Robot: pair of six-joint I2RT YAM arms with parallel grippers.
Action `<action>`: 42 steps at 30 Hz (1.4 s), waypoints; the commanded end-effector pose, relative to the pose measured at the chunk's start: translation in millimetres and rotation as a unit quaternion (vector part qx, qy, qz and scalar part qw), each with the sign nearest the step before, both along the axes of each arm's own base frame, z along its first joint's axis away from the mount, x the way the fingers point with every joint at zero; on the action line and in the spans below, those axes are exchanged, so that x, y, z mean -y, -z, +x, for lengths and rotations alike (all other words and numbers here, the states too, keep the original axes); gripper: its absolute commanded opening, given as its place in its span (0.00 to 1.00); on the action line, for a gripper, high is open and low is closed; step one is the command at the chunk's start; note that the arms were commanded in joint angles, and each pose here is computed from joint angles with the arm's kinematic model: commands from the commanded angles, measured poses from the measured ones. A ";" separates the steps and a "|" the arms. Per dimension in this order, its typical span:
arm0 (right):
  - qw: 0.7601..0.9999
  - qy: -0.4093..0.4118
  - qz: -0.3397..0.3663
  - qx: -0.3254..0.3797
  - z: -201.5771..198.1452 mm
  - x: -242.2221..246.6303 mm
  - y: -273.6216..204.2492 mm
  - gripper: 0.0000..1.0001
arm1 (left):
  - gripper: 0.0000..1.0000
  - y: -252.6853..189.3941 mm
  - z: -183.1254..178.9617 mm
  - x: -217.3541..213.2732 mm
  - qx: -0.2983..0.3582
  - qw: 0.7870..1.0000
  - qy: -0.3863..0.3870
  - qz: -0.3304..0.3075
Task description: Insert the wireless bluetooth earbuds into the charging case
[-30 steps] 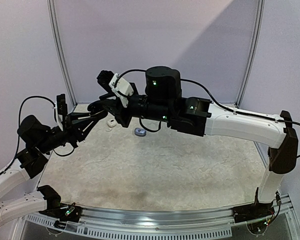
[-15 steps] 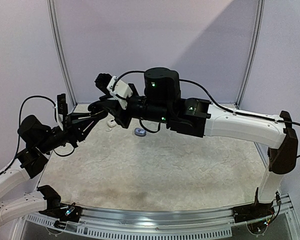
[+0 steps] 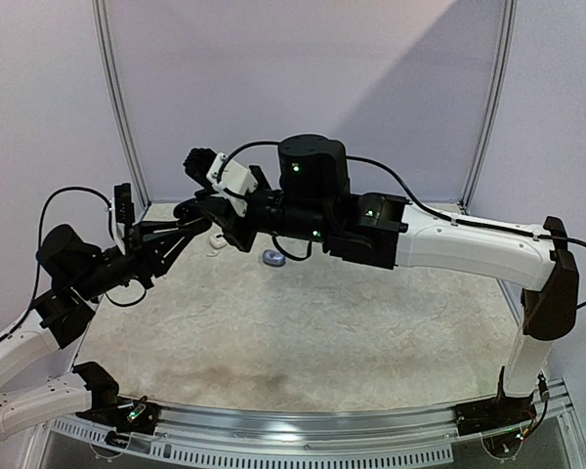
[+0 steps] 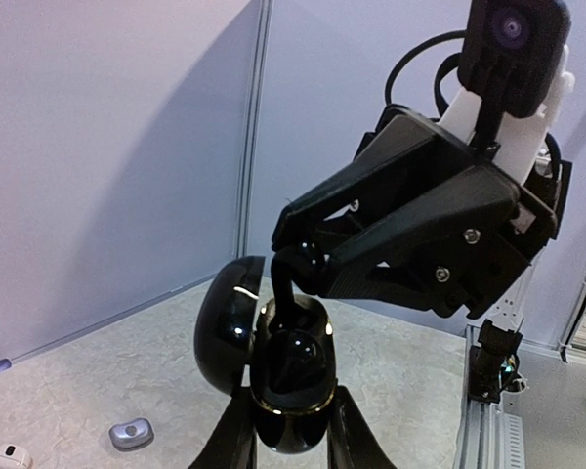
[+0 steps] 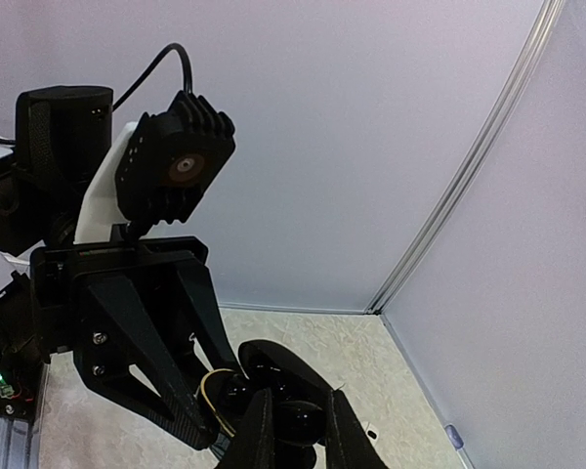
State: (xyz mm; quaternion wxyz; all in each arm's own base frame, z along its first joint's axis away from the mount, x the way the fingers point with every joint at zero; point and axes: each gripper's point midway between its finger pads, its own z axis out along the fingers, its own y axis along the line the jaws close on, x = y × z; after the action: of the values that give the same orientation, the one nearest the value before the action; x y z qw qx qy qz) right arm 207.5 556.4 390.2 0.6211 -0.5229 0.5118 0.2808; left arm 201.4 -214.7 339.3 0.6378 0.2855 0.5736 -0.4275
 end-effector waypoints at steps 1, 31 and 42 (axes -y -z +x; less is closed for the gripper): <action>0.998 -0.003 -0.061 -0.022 -1.1 -10.2 45.7 0.16 | 0.00 -28.5 -7.7 -3.6 0.047 0.999 0.003 -0.025; 0.997 0.024 -0.055 -0.046 7.0 -12.4 40.7 0.28 | 0.00 -28.6 -8.7 -3.6 0.046 0.999 0.005 -0.026; 0.997 0.020 -0.050 -0.058 5.5 -14.0 33.6 0.34 | 0.00 -25.0 -7.2 -3.9 0.023 0.999 0.007 -0.035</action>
State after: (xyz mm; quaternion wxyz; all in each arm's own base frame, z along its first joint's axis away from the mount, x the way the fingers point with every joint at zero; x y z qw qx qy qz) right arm 211.9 564.3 383.3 0.5983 -0.5129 0.5464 0.2837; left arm 202.3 -213.8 340.9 0.6364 0.2758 0.5754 -0.4334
